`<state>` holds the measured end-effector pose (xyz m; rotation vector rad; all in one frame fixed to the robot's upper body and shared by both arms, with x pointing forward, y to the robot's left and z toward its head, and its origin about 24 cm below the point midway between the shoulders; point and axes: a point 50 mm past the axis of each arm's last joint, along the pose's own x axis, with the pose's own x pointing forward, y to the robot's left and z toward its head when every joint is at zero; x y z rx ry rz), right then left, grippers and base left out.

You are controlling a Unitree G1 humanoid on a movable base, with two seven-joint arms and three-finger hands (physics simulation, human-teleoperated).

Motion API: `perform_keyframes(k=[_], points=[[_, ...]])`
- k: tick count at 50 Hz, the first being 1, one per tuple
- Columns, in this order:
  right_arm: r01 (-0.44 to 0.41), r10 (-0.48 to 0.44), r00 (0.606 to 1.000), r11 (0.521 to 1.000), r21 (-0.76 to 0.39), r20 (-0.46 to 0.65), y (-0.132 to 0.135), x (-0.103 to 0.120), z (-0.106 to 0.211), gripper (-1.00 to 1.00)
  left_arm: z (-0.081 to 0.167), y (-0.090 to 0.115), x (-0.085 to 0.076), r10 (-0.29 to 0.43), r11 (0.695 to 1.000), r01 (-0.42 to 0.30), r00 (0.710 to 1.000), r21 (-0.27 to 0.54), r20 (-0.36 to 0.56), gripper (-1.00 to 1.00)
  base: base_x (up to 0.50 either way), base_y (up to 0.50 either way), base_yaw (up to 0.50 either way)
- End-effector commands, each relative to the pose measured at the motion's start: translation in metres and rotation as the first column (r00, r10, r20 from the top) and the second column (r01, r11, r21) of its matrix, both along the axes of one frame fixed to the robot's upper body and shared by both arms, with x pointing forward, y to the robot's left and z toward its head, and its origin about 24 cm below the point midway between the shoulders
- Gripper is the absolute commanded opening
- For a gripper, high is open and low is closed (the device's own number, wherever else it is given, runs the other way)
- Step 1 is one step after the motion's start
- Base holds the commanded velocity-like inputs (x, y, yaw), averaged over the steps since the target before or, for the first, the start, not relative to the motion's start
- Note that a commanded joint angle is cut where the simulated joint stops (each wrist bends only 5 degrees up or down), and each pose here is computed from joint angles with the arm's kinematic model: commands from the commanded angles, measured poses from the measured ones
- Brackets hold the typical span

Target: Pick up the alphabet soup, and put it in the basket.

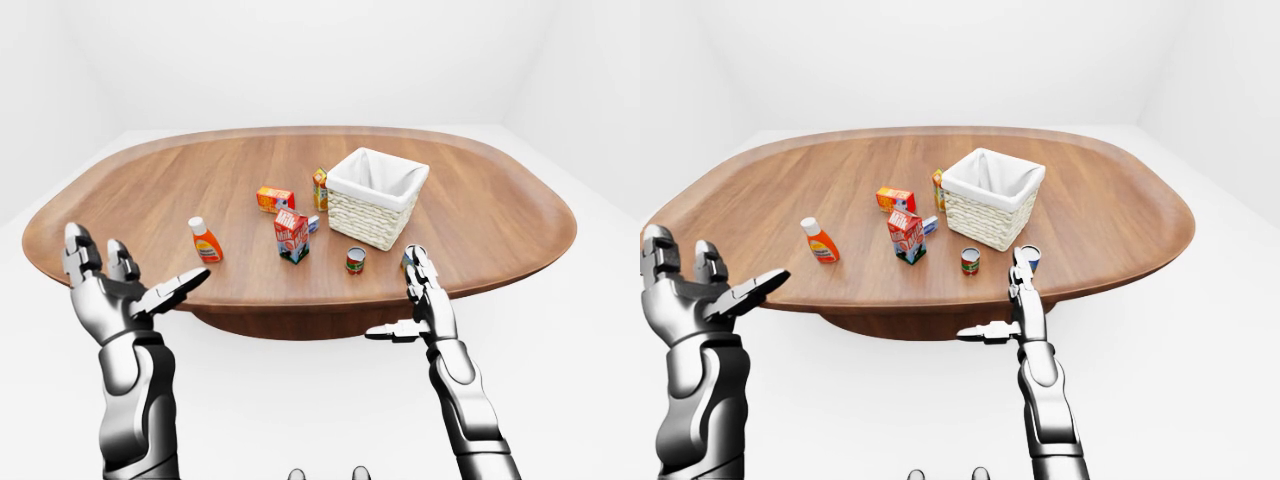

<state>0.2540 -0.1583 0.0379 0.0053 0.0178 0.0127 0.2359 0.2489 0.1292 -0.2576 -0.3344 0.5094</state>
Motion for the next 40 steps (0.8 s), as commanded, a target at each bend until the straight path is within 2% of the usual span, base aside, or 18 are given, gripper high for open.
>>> perform_keyframes(k=[1, 4, 20, 25, 29, 30, 40], points=[[0.004, -0.004, 1.0, 1.0, 0.002, 0.004, 0.0, 0.0, 0.001, 1.0, 0.01, 0.025, 0.004, 0.083, 0.996, -0.082, 0.996, -0.047, 0.029, 1.0, 0.0, 0.0, 0.0], [0.003, -0.003, 1.0, 1.0, 0.004, 0.005, 0.0, 0.0, 0.0, 1.0, 0.007, 0.03, 0.007, 0.09, 0.993, -0.089, 0.996, -0.074, 0.018, 1.0, 0.0, 0.0, 0.0], [0.001, -0.001, 1.0, 1.0, 0.006, 0.005, 0.0, 0.001, -0.001, 1.0, 0.004, 0.05, 0.012, 0.137, 0.985, -0.138, 0.99, -0.099, -0.018, 1.0, 0.0, 0.0, 0.0], [0.001, -0.001, 1.0, 1.0, 0.003, 0.003, 0.0, 0.002, -0.002, 1.0, 0.01, 0.057, 0.008, 0.159, 0.981, -0.157, 0.987, -0.114, 0.006, 1.0, 0.0, 0.0, 0.0], [-0.001, 0.001, 1.0, 1.0, 0.0, -0.004, 0.001, 0.001, -0.002, 1.0, 0.009, 0.058, 0.008, 0.181, 0.977, -0.181, 0.983, -0.108, -0.01, 1.0, 0.0, 0.0, 0.0], [-0.018, 0.019, 1.0, 1.0, 0.004, -0.014, 0.002, 0.001, -0.002, 1.0, 0.003, 0.054, 0.012, 0.146, 0.985, -0.149, 0.989, -0.089, -0.034, 1.0, 0.0, 0.0, 0.0], [-0.022, 0.022, 1.0, 1.0, 0.006, -0.006, 0.002, 0.001, -0.002, 1.0, 0.002, 0.055, 0.012, 0.152, 0.984, -0.155, 0.988, -0.09, -0.035, 1.0, 0.0, 0.0, 0.0]])
